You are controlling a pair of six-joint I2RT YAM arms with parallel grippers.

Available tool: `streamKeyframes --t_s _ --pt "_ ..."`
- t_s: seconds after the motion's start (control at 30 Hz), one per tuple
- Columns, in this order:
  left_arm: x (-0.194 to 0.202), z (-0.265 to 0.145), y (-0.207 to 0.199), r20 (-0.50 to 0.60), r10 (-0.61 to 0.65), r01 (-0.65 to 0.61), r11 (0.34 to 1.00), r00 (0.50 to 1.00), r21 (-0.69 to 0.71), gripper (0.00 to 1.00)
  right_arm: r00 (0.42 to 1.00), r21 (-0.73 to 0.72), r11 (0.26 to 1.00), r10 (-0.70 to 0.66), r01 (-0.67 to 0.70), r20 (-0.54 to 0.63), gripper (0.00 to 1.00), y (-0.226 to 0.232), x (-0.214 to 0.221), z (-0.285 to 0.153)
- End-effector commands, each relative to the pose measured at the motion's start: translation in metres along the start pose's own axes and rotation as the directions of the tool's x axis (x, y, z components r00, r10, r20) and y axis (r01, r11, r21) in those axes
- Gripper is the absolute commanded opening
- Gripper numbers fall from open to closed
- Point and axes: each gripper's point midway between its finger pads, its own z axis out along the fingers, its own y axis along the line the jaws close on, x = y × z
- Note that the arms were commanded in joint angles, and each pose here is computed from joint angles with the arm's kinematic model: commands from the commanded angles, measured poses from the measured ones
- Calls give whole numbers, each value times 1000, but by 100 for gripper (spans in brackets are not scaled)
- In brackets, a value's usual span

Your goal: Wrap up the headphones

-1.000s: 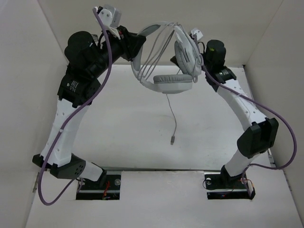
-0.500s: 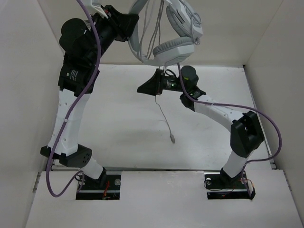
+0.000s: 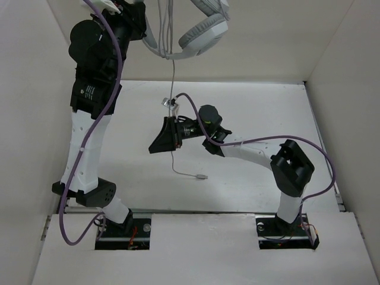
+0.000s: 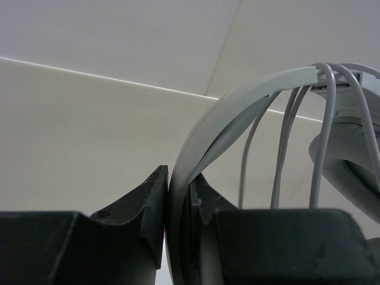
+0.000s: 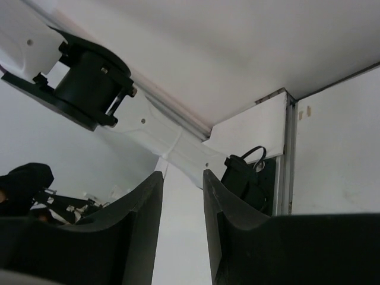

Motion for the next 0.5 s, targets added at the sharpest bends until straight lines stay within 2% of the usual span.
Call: streamKeyframes --t_s 0.0,0.1,0.27,0.33,0.47 --pt "-72 -8 7 251 1 19 997 968 -79 0 995 -63 994 -91 89 -41 38 19 4 10" --pt "-69 -4 20 265 53 -14 989 963 -149 0 991 -50 994 -103 99 -83 35 21 12 16" --pt "-58 2 41 257 175 -103 957 950 -270 0 974 -39 985 -174 170 -148 19 30 21 22" --pt "-50 4 50 245 251 -164 932 936 -324 0 965 -20 978 -209 208 -159 11 36 16 22" --pt "-32 7 61 201 375 -279 880 905 -385 0 933 45 944 -314 327 -178 6 48 -4 18"
